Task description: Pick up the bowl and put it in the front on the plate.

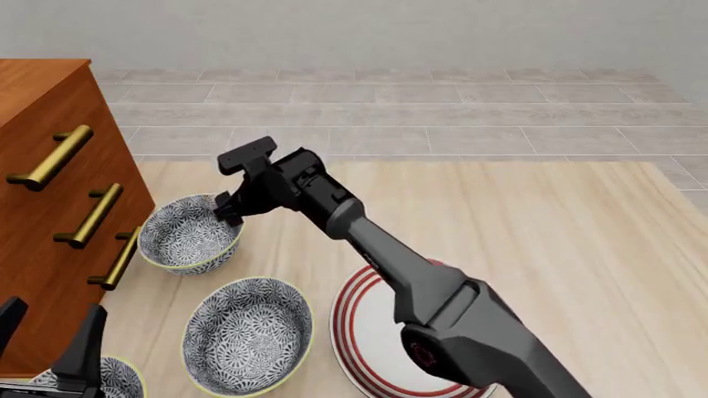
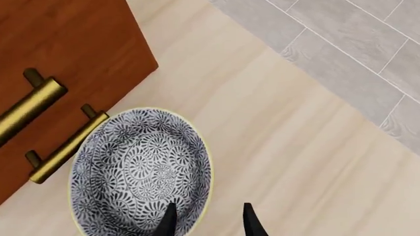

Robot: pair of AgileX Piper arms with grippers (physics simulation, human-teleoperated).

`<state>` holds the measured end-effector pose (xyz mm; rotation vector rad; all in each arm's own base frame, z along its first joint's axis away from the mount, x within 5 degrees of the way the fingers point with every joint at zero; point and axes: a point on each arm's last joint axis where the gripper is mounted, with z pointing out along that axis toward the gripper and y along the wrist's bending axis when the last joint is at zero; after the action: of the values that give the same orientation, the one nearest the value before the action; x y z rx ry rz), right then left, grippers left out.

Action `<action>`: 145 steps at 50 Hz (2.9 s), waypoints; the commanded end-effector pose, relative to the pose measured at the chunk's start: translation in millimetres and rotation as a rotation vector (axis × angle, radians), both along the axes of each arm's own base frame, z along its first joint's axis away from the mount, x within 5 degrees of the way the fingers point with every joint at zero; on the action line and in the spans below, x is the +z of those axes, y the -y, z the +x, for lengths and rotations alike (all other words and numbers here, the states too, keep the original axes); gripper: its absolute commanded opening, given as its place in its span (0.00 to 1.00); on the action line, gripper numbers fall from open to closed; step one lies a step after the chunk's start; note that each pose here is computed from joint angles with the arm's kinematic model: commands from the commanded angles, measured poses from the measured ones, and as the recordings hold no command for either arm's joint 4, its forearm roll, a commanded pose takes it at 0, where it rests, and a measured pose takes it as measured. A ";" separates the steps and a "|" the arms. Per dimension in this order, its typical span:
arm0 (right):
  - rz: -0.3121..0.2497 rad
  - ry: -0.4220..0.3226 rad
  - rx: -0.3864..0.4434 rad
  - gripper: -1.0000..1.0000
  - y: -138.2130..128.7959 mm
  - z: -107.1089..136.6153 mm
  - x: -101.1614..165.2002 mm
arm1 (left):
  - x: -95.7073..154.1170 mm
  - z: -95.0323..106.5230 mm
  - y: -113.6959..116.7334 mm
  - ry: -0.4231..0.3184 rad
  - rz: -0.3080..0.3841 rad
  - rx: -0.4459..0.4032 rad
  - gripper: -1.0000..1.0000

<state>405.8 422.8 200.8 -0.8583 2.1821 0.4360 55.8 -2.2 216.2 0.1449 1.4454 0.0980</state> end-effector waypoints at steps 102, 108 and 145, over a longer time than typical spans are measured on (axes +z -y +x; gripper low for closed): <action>0.012 -0.050 -0.017 0.00 -16.2 -4.6 -48.2 | -0.3 0.1 0.3 -0.003 0.017 -0.004 1.00; 0.029 -0.034 -0.016 0.00 -16.2 -4.9 -37.4 | -0.2 0.1 0.3 -0.002 0.019 -0.003 1.00; 0.087 0.022 -0.031 0.00 -5.8 1.2 3.7 | -0.3 0.1 0.6 -0.003 0.018 -0.008 1.00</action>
<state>405.3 433.2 187.5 -0.7924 2.1626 0.4990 55.9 -2.7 215.9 0.1641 1.4474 0.1061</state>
